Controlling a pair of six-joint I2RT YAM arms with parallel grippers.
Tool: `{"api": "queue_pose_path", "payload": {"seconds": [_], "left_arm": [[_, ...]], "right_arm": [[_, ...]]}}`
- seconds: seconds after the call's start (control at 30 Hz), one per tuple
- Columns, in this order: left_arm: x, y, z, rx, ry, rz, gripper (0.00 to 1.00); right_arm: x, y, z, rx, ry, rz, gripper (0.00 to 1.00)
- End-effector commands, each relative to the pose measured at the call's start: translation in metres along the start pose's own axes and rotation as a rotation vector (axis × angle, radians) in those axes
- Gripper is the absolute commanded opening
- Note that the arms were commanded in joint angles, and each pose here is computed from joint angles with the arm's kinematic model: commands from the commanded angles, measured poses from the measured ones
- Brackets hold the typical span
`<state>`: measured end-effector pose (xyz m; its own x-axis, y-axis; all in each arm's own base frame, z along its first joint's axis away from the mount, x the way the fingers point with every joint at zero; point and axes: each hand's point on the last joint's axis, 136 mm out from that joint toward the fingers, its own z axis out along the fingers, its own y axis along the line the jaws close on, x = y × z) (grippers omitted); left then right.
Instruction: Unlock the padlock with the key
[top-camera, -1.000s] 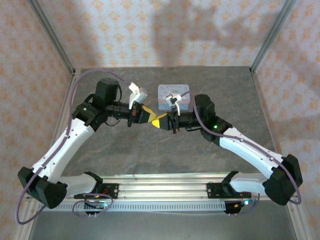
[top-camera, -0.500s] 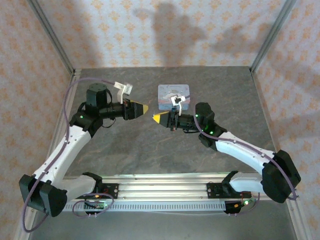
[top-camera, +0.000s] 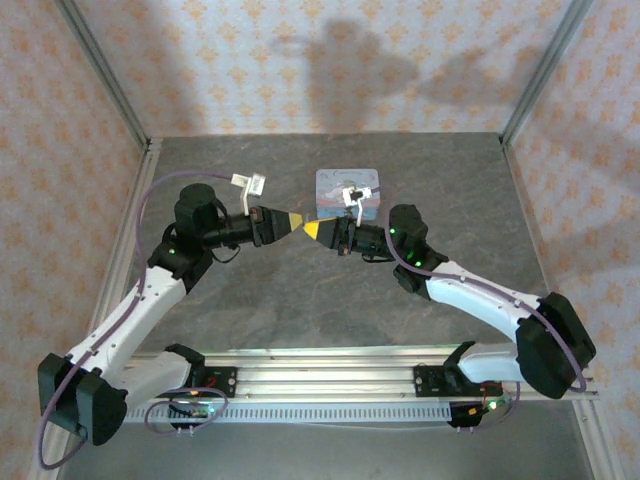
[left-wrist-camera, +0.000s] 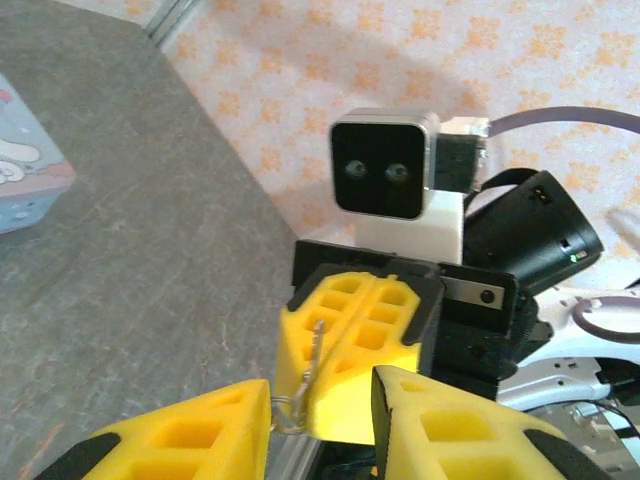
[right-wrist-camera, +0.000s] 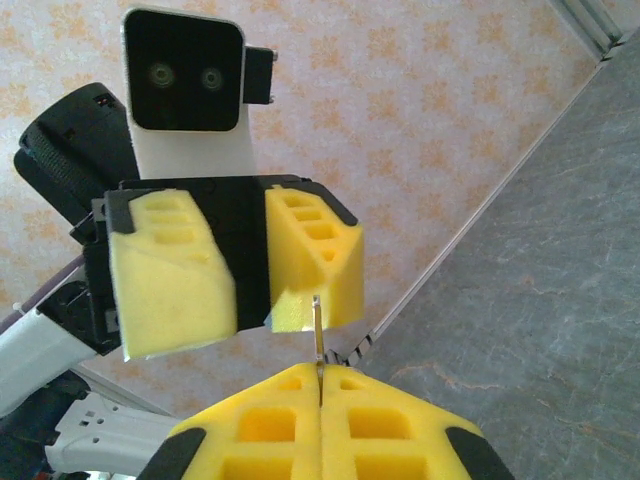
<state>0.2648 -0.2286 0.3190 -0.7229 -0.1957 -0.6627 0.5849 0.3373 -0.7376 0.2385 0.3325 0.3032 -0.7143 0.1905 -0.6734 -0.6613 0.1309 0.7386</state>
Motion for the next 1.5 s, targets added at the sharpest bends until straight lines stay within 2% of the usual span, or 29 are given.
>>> {"api": "queue_pose_path", "payload": {"seconds": [0.0,0.3,0.53,0.8,1.03,1.13,1.47], "left_arm": [[-0.004,-0.018,0.003,0.057,-0.004,0.042,0.31],[-0.002,0.0,0.004,-0.021,-0.012,0.01,0.29],[-0.003,0.009,0.004,-0.067,-0.025,-0.006,0.32],[-0.002,0.005,0.008,-0.018,-0.013,-0.024,0.3],[-0.003,0.001,0.011,0.02,-0.016,-0.027,0.15],[-0.003,-0.004,0.011,0.04,-0.008,-0.017,0.12],[0.009,0.001,0.011,0.038,0.023,-0.022,0.15]], "right_arm": [[-0.011,0.016,-0.002,-0.058,-0.032,-0.043,0.0],[-0.009,0.017,-0.006,-0.045,-0.034,-0.055,0.0],[-0.009,0.016,-0.007,-0.041,-0.035,-0.058,0.0],[-0.011,0.019,-0.005,-0.057,-0.037,-0.06,0.0],[-0.013,0.019,-0.002,-0.069,-0.037,-0.05,0.0],[-0.013,0.018,0.0,-0.069,-0.035,-0.048,0.0],[-0.016,0.015,0.004,-0.075,-0.049,-0.027,0.0]]}}
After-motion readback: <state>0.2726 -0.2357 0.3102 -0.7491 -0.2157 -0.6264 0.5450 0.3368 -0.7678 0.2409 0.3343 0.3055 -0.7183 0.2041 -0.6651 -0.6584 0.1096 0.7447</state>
